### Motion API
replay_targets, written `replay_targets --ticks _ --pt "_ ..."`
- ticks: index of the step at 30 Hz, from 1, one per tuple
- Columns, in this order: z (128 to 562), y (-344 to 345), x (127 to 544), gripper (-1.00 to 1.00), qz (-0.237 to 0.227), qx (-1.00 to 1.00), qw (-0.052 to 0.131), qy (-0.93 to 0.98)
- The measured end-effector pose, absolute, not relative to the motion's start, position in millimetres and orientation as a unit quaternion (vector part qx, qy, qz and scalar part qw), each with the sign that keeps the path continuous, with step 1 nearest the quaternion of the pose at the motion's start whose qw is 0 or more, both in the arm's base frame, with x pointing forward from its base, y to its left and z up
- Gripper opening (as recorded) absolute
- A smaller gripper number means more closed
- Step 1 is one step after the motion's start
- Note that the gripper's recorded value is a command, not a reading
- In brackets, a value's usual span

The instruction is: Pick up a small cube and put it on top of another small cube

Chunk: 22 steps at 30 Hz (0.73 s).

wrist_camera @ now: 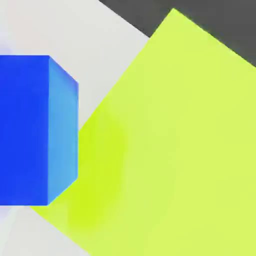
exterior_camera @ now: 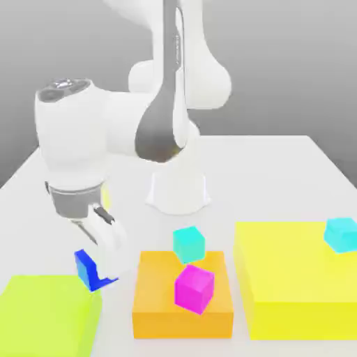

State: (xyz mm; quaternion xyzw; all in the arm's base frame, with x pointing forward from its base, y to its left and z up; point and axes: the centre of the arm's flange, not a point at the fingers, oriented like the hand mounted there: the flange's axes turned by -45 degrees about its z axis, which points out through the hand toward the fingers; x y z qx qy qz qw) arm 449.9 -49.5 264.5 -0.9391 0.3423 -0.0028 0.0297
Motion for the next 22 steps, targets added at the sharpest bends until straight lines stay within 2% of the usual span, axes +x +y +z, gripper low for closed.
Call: replay_targets --ticks 3,6,10,13,15,18,19,22 --pt "283.3 41.0 451.8 -1.00 -0.002 -0.971 0.030 0.237" --pt "300.8 126.0 435.7 -1.00 0.000 -0.991 0.028 0.133" --pt "321.5 223.5 393.0 -1.00 0.001 -1.000 0.019 0.003" --pt "334.6 294.3 340.7 -1.00 0.001 -0.995 0.008 -0.103" --pt "324.3 314.3 322.9 -1.00 0.000 -0.991 0.001 -0.136" --pt "289.9 320.2 317.2 -1.00 -0.001 -0.989 -0.001 -0.146" --pt "279.4 320.8 315.8 1.00 0.000 -0.989 0.000 -0.147" --pt "279.4 320.8 315.9 1.00 0.000 -0.989 0.000 -0.147"
